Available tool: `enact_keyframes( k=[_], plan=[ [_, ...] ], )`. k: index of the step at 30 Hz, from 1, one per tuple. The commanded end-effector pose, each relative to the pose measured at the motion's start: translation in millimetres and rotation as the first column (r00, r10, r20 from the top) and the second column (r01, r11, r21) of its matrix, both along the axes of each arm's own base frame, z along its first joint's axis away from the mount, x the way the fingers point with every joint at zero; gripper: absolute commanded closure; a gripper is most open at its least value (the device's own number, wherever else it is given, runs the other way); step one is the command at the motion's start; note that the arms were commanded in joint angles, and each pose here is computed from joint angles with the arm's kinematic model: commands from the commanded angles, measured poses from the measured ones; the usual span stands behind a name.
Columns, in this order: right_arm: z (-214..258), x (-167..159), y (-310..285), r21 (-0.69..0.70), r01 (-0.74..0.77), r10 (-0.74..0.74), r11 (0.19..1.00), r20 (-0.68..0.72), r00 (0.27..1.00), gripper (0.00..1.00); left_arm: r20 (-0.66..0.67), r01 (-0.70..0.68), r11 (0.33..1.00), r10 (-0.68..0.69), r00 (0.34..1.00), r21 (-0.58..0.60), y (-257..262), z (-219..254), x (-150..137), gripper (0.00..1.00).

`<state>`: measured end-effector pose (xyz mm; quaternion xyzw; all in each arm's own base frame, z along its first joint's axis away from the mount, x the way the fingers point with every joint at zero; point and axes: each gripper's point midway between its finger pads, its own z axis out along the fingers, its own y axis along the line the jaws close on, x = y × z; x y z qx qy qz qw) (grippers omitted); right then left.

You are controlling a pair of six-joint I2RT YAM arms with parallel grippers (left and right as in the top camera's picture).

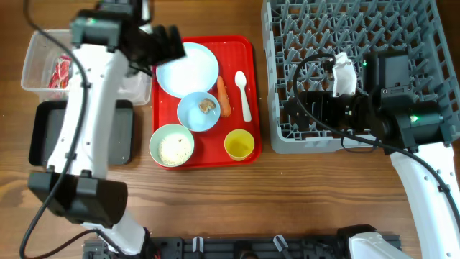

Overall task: Sort waste into correct bins and load items into the dishwasher rack
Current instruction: 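Drop the red wrapper into the clear bin with the left gripper, then grasp the rim of the blue bowl with the left gripper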

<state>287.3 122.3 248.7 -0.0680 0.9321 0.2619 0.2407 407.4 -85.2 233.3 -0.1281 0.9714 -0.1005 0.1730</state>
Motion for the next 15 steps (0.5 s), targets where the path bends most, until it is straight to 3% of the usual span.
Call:
enact_keyframes(
  k=[1,4,8,11,15],
  plan=[
    [5.4,3.5,1.4,0.005,0.006,-0.006,1.000,0.009,1.000,0.00,-0.127,-0.034,0.999,0.037,0.991,0.025,-20.1,-14.9,-30.5,0.06],
    [6.9,8.1,-0.4,-0.005,0.015,-0.015,1.000,0.030,0.999,0.00,-0.196,0.033,0.997,-0.020,0.980,0.063,-52.4,-38.0,-54.4,0.10],
    [6.4,9.0,-1.9,-0.013,0.020,-0.020,1.000,0.034,0.999,0.00,-0.198,0.085,0.994,-0.070,0.978,0.067,-89.6,-72.7,-63.9,0.15],
    [6.3,8.9,-1.9,-0.013,0.021,-0.020,1.000,0.033,0.999,0.00,-0.205,0.047,0.996,-0.032,0.978,0.069,-93.9,-97.8,-65.4,0.28],
    [6.7,9.5,-1.8,-0.012,0.021,-0.021,1.000,0.035,0.999,0.00,-0.228,0.050,0.996,-0.030,0.973,0.080,-90.8,-126.6,-71.9,0.36]
  ],
)
